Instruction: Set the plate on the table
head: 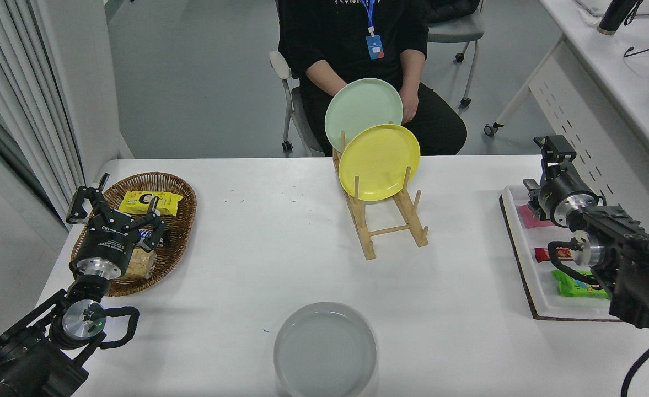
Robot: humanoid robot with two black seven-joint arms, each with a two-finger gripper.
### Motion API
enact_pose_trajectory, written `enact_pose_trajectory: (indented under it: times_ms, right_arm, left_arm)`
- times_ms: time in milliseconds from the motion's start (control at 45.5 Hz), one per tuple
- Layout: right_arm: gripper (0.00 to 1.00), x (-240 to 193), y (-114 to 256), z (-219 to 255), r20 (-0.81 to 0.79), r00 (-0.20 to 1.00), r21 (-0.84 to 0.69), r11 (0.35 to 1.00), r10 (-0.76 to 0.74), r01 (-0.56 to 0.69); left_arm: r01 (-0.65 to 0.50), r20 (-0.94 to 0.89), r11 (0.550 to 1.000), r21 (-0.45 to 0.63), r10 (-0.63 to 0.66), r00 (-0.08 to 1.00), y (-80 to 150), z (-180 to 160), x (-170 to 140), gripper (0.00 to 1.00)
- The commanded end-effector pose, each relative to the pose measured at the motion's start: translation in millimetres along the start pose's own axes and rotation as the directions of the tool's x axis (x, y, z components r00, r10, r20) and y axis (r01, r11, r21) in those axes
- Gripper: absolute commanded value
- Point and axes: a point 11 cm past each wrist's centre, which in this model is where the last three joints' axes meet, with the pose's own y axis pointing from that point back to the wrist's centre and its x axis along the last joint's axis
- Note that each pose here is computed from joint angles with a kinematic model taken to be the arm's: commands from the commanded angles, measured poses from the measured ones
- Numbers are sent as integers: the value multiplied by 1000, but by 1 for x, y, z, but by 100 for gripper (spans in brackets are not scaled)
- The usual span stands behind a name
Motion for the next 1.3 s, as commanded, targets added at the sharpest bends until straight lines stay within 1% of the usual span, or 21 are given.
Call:
enact_pose_trajectory:
  times_ms: [0,132,220,308,330,396,505,703,1275]
  right_arm:
    - [100,-13,1,7,73,997,-11,1000,-14,15]
    - [100,-15,0,4,85,996,-3,1000,-18,18]
    - [99,-13,-2,0,128,992,2,1000,5,-6]
    - [99,-13,-4,-7,253,967,19,999,37,-43]
    - [99,-12,-5,-10,328,943,23,997,57,-69]
    - [99,-12,-6,-12,389,918,24,996,71,-87]
    - [99,-30,-6,-8,406,913,18,998,45,-57]
    - [99,-49,-6,-5,439,898,12,999,26,-35]
    - [99,-54,-2,7,428,904,-7,1000,16,-14]
  left_arm:
    - [1,0,1000,-1,-1,1000,0,0,0,98]
    - [1,0,1000,-1,-1,1000,0,0,0,98]
    - [1,0,1000,-1,-1,1000,0,0,0,98]
    - [1,0,1000,-1,-1,1000,0,0,0,98]
    - [1,0,1000,-1,-1,1000,0,0,0,98]
    - [0,0,1000,2,0,1000,0,0,0,98]
    - [1,0,1000,-1,-1,1000,0,0,0,98]
    - [1,0,1000,1,-1,1000,0,0,0,98]
    - [1,0,1000,-1,-1,1000,0,0,0,98]
